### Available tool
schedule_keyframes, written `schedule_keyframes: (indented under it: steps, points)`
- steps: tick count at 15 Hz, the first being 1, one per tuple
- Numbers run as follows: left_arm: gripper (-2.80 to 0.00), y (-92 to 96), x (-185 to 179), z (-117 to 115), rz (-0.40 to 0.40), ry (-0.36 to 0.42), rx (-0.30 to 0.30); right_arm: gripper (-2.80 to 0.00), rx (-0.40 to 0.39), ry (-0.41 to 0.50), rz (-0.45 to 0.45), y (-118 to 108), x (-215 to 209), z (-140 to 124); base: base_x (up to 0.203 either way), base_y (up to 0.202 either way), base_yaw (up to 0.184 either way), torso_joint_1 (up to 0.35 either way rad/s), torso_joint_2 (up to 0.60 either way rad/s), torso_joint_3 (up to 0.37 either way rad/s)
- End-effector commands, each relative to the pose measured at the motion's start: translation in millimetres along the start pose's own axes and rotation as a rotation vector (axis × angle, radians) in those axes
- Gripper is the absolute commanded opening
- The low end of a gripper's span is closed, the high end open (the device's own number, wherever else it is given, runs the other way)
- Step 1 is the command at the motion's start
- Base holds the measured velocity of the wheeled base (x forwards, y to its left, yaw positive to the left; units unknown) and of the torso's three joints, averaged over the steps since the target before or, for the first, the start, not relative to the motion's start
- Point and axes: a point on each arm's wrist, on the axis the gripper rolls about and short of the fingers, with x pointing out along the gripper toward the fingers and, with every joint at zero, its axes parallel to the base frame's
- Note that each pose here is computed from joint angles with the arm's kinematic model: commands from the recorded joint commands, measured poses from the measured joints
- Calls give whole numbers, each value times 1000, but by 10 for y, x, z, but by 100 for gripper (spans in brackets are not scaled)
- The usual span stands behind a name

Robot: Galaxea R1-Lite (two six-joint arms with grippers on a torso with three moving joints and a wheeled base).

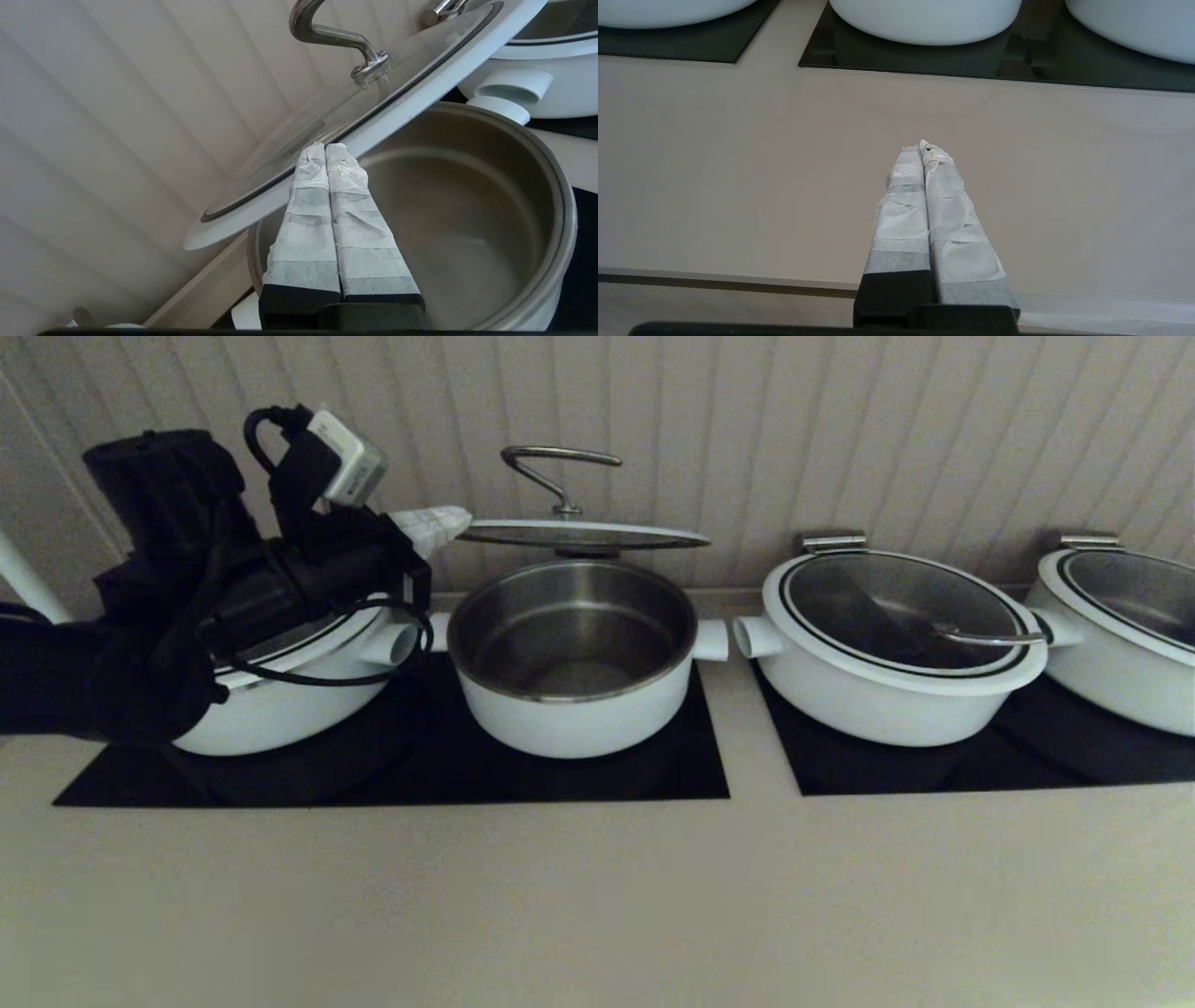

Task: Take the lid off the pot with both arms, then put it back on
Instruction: Close the pot lid

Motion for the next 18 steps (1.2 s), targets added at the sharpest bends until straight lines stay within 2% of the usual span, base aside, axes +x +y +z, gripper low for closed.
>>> schedule_keyframes:
  steps: [1, 12, 18]
  points:
    - [-280, -25, -33, -17, -6, 7, -2, -280, -1, 0, 1, 0, 1, 0, 0, 0, 0, 0, 0, 0]
    - [-280, -157, -50, -71, -28, 2, -2, -280, -1, 1, 1, 0, 1, 1, 0, 0, 0, 0, 0, 0]
    - [-280, -90, 4, 23, -10, -33, 15, -280, -1, 1, 1, 0, 1, 1, 0, 0, 0, 0, 0, 0]
